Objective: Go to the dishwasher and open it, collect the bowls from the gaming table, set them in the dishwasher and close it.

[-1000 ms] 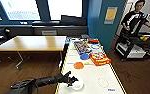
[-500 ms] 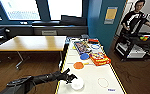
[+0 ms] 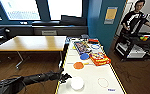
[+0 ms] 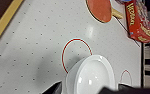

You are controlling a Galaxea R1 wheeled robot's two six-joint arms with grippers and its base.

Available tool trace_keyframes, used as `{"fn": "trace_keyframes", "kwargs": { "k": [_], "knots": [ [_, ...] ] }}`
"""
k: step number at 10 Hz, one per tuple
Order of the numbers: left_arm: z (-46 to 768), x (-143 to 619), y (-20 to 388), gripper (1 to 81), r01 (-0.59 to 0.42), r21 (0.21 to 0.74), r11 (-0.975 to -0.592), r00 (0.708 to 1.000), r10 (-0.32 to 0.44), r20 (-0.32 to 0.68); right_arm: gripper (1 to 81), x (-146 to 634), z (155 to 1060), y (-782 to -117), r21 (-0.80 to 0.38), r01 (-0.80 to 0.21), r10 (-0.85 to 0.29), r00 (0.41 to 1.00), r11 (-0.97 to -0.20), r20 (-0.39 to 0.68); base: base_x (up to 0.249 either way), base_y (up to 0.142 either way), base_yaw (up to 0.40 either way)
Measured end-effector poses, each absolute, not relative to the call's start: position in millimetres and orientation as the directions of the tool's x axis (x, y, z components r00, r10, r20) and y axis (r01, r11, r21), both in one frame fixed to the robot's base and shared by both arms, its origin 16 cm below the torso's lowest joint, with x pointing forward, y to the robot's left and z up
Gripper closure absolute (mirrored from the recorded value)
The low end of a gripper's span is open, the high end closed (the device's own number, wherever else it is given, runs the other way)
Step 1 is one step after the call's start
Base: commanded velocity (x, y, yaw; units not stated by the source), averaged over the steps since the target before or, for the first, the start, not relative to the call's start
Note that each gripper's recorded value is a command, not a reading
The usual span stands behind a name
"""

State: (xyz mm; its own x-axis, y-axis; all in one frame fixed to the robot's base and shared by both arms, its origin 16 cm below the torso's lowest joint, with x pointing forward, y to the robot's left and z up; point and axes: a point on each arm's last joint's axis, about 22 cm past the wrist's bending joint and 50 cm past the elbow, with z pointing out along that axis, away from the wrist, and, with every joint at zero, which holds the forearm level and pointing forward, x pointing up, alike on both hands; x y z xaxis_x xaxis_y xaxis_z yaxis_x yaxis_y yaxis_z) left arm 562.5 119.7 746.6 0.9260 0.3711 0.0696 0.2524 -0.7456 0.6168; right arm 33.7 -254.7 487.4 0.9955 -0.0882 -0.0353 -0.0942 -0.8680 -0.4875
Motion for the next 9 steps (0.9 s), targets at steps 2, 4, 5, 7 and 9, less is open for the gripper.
{"fn": "trace_keyframes", "kwargs": {
  "k": [2,4,5,7,9],
  "knots": [
    [728,543,141,1.0,0.279,0.596,-0.753,0.924,0.379,0.046,81.1,37,488,-252,-0.493,-0.089,-0.084,0.996,-0.866,-0.032,0.0,0.0,0.0],
    [715,526,133,1.0,0.286,0.592,-0.753,0.93,0.367,0.017,81.1,37,489,-251,-0.493,-0.089,-0.084,0.996,-0.866,-0.032,0.0,0.0,0.0],
    [715,527,121,1.0,0.277,0.599,-0.751,0.933,0.359,0.018,81.1,37,489,-251,-0.492,-0.089,-0.083,0.996,-0.866,-0.033,0.0,0.0,0.0],
    [711,521,89,1.0,0.244,0.613,-0.751,0.946,0.323,0.019,81.1,37,489,-252,-0.492,-0.089,-0.084,0.996,-0.866,-0.032,0.0,0.0,0.0],
    [711,519,69,1.0,0.224,0.623,-0.75,0.953,0.302,0.02,81.1,37,489,-252,-0.492,-0.089,-0.084,0.996,-0.866,-0.032,0.0,0.0,0.0]
  ]
}}
